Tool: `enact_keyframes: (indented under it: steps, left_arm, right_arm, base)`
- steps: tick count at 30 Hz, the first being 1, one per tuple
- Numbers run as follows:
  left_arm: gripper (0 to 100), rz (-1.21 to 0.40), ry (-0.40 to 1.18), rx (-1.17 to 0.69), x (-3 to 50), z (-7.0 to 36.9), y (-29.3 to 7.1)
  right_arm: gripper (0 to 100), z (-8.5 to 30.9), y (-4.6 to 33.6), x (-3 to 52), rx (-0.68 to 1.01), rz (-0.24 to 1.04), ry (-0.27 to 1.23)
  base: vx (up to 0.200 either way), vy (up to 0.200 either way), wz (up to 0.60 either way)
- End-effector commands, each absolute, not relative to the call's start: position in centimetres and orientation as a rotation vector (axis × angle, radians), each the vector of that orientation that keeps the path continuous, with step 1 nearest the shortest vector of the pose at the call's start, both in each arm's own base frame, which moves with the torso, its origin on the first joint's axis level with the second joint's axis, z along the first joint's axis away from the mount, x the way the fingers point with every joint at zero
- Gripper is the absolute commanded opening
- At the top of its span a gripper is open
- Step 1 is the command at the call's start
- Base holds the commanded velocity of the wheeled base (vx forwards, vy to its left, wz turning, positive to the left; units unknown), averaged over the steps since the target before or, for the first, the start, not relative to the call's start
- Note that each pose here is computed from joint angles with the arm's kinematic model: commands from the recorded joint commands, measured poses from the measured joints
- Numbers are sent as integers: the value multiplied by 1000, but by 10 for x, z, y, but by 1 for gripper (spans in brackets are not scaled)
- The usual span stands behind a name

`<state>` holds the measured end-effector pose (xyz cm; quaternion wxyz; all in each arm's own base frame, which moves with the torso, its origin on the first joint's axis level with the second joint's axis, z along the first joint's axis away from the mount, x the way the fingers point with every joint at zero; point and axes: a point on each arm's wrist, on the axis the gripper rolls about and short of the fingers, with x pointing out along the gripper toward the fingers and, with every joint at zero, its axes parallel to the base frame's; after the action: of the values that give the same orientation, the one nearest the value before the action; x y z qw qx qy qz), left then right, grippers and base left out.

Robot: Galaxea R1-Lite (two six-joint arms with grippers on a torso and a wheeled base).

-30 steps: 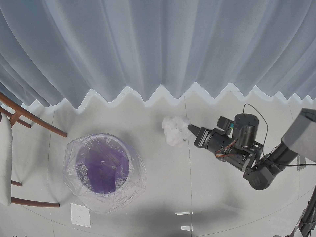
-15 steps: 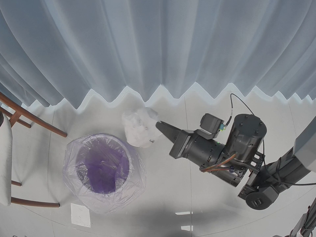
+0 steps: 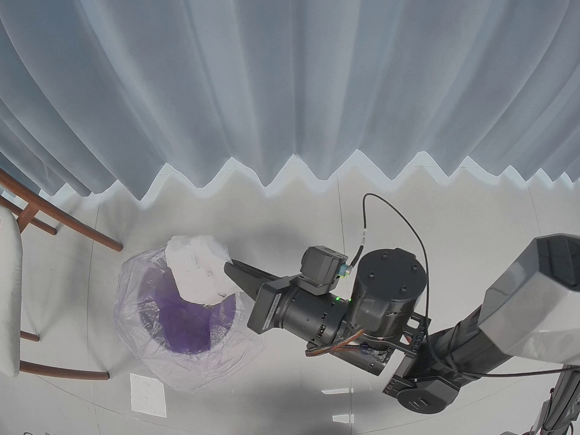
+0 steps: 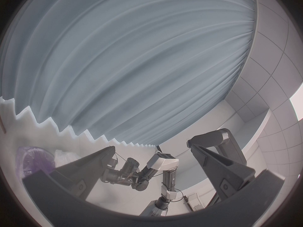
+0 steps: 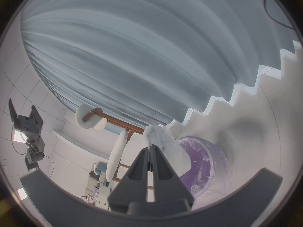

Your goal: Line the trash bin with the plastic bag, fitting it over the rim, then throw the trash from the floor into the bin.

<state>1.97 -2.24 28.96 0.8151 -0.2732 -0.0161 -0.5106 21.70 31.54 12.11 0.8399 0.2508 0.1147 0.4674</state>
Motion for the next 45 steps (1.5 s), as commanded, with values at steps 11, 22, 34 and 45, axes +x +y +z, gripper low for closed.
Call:
enact_keyframes:
  steps: [11, 22, 34, 45]
  left_arm:
    - [100, -1104, -21, -578, 20, 288, -23]
    - [100, -1133, -3, -565, 20, 287, -23]
    - [100, -1126, 16, -569, 23, 284, -25]
    - [100, -1126, 16, -569, 23, 284, -25]
  right_arm:
    - [0, 75, 339, 233, 475, 987, 215]
    - [0, 49, 315, 238, 385, 935, 243]
    - [0, 21, 316, 244, 346, 920, 264]
    - [100, 31, 318, 242, 388, 941, 192]
  base:
    - [0, 182, 0]
    - [0, 0, 0]
    - [0, 0, 0]
    - [0, 0, 0]
